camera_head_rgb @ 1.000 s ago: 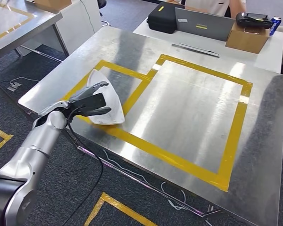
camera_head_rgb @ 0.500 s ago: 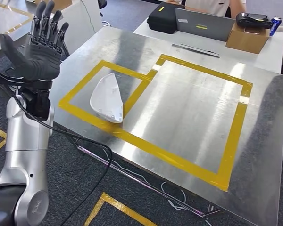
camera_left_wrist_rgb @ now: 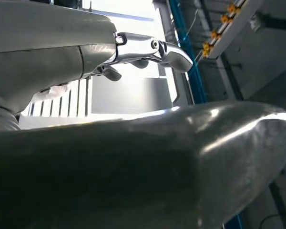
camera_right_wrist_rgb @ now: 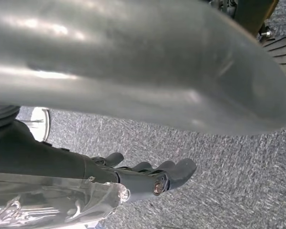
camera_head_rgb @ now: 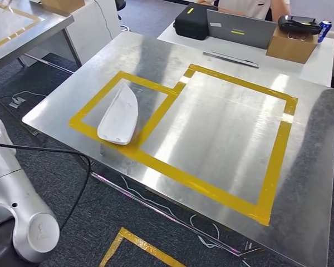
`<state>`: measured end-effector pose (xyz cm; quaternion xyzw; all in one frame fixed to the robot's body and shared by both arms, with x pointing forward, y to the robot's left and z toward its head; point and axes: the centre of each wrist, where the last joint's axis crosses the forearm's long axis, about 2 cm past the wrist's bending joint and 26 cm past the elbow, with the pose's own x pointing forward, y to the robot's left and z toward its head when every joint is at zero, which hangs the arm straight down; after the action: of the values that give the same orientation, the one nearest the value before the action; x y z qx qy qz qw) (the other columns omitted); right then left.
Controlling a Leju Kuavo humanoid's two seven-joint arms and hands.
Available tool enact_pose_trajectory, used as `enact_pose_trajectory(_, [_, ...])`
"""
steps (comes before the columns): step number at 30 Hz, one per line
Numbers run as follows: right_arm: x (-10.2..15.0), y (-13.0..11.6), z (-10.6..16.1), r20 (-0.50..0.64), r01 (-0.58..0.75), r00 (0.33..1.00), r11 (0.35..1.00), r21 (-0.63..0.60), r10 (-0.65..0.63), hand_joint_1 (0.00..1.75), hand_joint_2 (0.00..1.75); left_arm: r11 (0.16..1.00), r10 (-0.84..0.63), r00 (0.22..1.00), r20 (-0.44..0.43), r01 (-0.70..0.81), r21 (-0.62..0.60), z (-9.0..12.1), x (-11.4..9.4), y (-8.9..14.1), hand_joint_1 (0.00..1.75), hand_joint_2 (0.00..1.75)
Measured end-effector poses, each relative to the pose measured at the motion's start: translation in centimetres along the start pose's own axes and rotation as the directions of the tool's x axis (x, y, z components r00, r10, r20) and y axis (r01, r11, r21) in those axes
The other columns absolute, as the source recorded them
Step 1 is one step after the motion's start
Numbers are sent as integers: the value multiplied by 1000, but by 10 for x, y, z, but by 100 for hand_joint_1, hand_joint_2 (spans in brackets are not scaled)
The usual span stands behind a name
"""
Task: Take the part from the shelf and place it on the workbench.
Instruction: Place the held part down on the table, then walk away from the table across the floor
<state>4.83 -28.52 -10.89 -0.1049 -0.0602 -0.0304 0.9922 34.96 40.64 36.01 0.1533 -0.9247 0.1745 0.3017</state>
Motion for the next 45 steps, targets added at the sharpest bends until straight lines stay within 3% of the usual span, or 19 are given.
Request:
enact_pose_trajectory(4, [1, 1, 0, -20, 4, 1000, 1000, -4, -4, 0, 0, 993, -110, 993, 44, 107, 50, -3, 7, 16, 0, 0])
enact_pose_trajectory(8, [-1, 3, 1, -44, 7, 999, 1000, -8, -8, 0, 0, 973, -201, 976, 86, 188, 136, -9, 19, 48, 0, 0])
enact_pose_trajectory(15, [1, 3, 1, -77, 2, 997, 1000, -19, -4, 0, 0, 952, -215, 969, 125, 179, 247, -4, 32, 95, 0, 0])
enact_pose_trajectory(23, [0, 3, 2, -102, 21, 994, 999, -30, -24, 0, 0, 884, -357, 926, 126, 290, 367, 27, 55, 168, 0, 0])
enact_pose_trajectory(29, [-3, 9, 4, -110, 61, 992, 998, -28, -63, 0, 0, 736, -625, 769, 138, 520, 434, 68, 55, 231, 0, 0])
enact_pose_trajectory(32, [-4, 15, 5, -115, 83, 990, 996, -26, -86, 0, 0, 666, -706, 703, 83, 620, 415, 92, 45, 256, 0, 0])
enact_pose_trajectory(38, [-6, 26, 9, -128, 97, 987, 995, -23, -99, 0, 0, 555, -759, 638, -130, 738, 383, 156, 25, 290, 0, 0])
enact_pose_trajectory(43, [-5, 28, 10, -130, 104, 986, 994, -27, -107, 0, 0, 525, -757, 615, -222, 774, 354, 177, 21, 299, 0, 0])
enact_pose_trajectory(45, [-5, 29, 10, -129, 109, 985, 993, -39, -113, 0, 0, 501, -749, 590, -302, 803, 324, 189, 17, 302, 0, 0])
